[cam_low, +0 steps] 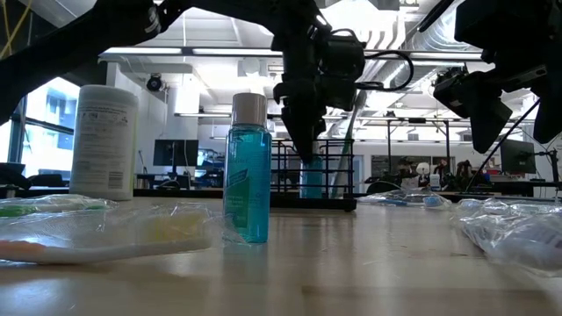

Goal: Pick & Place toothbrushing station
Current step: Put the top mouthwash into the mesh organizer

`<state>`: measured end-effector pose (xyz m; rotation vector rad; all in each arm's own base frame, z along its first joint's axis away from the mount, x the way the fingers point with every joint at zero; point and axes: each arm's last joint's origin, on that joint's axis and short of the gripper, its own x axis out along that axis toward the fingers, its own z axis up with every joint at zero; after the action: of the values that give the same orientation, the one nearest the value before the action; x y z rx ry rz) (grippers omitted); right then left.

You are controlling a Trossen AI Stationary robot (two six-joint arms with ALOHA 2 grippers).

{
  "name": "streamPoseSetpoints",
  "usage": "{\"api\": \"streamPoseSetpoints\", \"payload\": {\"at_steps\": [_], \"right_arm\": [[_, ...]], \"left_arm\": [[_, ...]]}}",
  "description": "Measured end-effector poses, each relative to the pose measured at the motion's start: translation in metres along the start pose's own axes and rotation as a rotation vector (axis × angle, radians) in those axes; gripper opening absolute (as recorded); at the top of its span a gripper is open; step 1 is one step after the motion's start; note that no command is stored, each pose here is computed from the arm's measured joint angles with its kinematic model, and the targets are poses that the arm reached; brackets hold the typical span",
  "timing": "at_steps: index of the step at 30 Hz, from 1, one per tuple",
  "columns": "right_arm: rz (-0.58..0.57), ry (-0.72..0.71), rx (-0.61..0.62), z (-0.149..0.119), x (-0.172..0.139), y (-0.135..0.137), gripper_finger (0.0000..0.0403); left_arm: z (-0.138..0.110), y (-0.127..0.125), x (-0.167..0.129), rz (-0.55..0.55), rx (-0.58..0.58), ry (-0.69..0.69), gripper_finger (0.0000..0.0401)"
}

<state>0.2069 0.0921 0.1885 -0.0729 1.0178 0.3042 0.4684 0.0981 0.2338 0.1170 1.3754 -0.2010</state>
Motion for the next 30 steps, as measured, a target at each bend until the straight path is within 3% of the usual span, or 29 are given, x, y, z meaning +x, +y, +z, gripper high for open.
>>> {"api": "streamPoseSetpoints", "payload": {"at_steps": [30], "right_arm": [[-0.002, 0.008, 0.0, -0.0008, 0.0001, -0.0001, 0.0229]], "left_arm": [[0.0003, -0.0022, -0.0059, 0.027, 0.011, -0.003, 0.0118]]}}
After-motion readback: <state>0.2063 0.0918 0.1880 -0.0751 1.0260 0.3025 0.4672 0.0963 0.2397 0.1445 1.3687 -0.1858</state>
